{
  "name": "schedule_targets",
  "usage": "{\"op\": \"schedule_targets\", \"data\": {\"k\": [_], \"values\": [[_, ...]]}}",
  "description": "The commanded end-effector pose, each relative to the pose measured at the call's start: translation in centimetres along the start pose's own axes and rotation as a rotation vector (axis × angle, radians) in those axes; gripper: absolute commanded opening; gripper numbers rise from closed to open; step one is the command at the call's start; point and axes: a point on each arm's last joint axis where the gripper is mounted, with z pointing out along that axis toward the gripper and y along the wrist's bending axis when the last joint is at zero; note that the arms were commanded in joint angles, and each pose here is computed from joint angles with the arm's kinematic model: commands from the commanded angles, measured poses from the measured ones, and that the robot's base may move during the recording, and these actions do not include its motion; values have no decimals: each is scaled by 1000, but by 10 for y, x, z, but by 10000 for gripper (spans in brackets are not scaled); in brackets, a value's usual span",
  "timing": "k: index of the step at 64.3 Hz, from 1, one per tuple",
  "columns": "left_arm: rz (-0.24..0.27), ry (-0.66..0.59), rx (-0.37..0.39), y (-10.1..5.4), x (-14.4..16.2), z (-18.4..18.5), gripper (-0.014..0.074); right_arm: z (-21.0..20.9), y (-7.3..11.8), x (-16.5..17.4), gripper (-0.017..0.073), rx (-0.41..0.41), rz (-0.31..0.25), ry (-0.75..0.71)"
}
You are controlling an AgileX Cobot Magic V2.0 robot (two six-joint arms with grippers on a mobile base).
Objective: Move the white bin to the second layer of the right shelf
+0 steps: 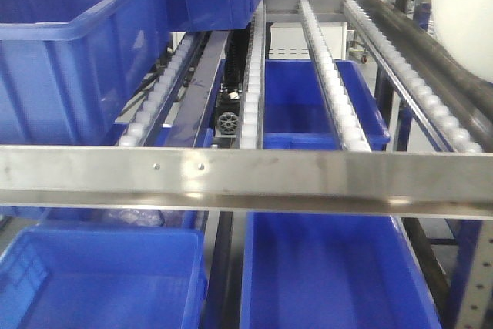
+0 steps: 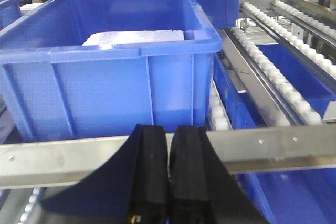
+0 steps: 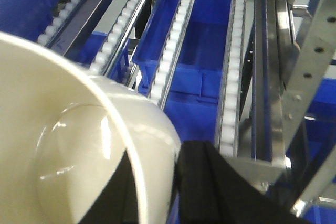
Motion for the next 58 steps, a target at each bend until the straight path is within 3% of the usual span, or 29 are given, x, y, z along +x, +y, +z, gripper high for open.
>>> {"op": "schedule_targets", "data": {"k": [1,58], "values": [[-9,-62,0,0,4,0,85,-4,1,-20,56,-8,2,-133],[-9,-62,0,0,4,0,85,-4,1,-20,56,-8,2,-133]]}}
